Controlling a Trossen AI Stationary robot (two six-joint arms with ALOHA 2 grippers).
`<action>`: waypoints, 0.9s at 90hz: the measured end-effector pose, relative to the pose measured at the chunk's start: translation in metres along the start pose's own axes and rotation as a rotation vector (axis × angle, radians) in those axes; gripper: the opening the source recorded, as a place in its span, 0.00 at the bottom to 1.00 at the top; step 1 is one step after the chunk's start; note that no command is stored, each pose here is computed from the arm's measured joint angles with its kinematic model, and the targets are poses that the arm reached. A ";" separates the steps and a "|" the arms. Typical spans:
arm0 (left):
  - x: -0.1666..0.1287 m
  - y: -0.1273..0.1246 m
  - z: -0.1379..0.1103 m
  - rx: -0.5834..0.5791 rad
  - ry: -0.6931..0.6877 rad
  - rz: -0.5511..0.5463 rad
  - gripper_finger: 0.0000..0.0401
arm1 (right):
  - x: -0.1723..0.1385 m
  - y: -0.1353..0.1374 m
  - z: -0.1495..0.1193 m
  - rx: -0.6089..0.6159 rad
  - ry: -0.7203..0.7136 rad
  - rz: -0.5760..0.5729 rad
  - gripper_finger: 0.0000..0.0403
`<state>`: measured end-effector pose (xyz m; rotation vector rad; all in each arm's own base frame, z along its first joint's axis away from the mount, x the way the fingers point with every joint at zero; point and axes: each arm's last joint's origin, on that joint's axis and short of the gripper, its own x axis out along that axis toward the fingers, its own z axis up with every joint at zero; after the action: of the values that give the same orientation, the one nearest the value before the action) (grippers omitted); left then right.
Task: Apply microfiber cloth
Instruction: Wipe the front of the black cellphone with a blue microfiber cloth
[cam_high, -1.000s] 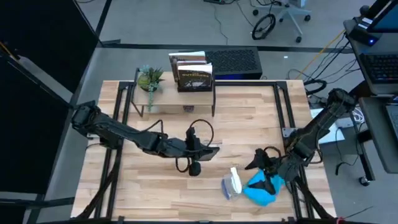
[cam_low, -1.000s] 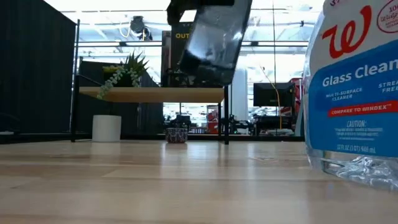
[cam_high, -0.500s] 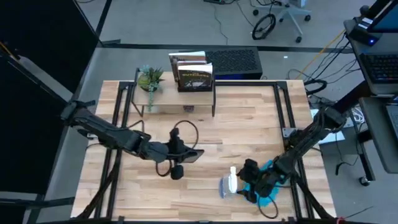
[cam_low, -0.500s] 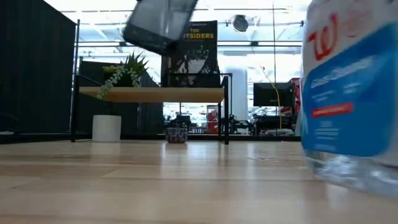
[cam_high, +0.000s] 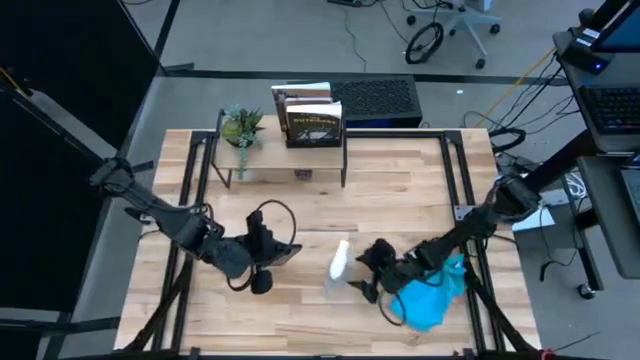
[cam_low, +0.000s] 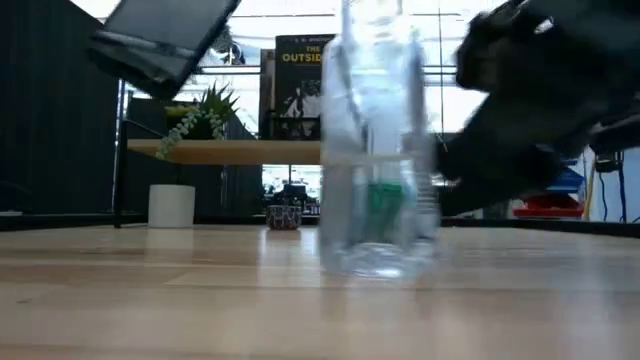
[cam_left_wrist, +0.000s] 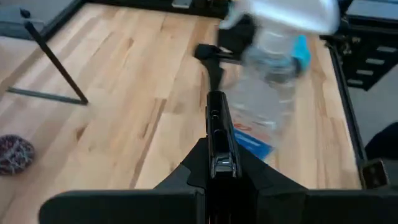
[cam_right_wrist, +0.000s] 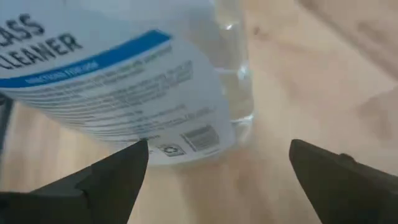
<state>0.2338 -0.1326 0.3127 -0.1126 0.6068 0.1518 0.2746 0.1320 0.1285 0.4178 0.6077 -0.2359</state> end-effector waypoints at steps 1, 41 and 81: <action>0.000 0.000 -0.001 -0.003 0.003 0.002 0.03 | 0.001 -0.001 0.001 -0.002 -0.004 -0.003 0.93; -0.014 -0.019 -0.031 -0.131 0.051 -0.007 0.03 | 0.023 -0.048 0.050 -0.105 -0.055 -0.069 0.93; -0.012 -0.027 -0.039 -0.154 0.058 -0.011 0.03 | -0.097 -0.008 0.011 -0.034 0.558 0.240 0.92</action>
<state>0.2072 -0.1662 0.2893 -0.2703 0.6521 0.1856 0.1998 0.1290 0.1915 0.5234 1.0964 0.1294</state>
